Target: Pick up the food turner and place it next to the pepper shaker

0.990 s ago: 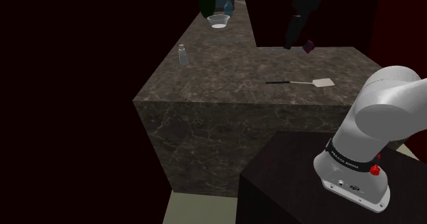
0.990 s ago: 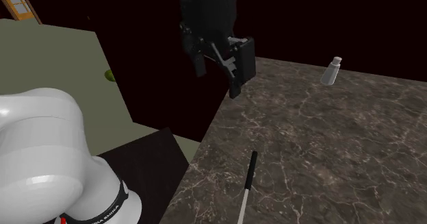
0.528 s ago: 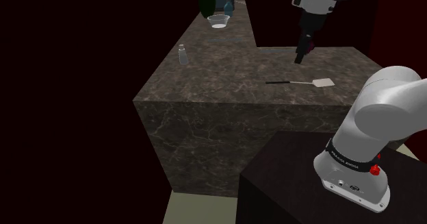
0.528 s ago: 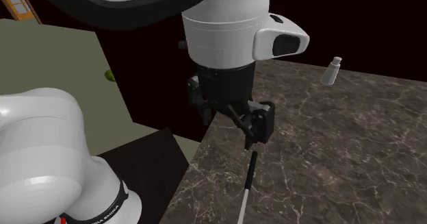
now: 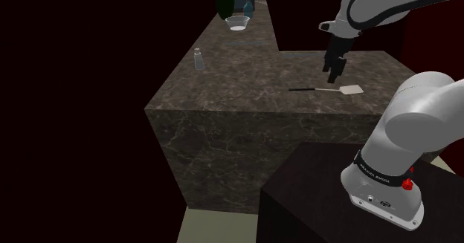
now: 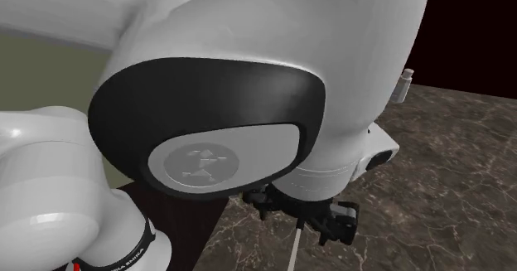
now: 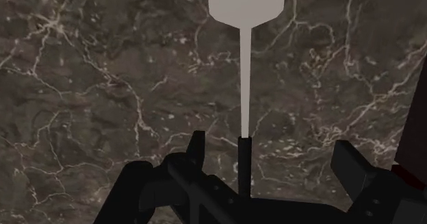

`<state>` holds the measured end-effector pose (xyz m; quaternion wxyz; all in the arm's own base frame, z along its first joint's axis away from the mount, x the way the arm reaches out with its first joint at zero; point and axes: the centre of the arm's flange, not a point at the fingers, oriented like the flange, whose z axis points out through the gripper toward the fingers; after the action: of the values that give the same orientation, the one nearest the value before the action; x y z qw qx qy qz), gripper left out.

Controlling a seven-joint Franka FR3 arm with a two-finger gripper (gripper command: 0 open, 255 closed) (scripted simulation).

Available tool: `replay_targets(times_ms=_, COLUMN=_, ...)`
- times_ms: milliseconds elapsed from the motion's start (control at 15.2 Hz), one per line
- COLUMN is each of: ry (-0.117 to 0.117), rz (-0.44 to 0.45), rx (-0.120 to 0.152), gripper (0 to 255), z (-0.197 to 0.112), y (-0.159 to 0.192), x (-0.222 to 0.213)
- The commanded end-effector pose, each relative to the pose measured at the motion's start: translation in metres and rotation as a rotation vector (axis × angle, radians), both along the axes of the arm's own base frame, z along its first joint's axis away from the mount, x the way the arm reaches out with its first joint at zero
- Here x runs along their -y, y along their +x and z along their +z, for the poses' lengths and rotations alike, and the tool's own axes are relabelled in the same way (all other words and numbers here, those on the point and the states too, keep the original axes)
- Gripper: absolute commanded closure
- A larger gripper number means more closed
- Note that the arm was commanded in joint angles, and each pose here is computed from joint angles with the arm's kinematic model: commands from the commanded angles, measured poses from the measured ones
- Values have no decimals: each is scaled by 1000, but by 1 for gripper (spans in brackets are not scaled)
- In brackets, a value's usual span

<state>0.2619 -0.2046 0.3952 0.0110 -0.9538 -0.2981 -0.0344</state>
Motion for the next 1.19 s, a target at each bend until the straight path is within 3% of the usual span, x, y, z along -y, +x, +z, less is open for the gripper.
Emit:
replay_targets(times_ms=0, ry=-4, rz=56, rx=-5, gripper=0, z=-17, y=4, x=15)
replay_targets(times_ms=528, ry=-4, rz=56, rx=-5, gripper=0, z=-57, y=6, x=13)
replay_targets(times_ms=990, ry=-4, rz=56, rx=-5, gripper=0, z=-57, y=6, x=13)
replay_targets(times_ms=1056, ry=-4, rz=56, rx=-5, gripper=255, z=-57, y=6, x=13)
replay_targets(times_ms=1122, ry=-4, rz=56, rx=-5, gripper=255, z=-57, y=6, x=13)
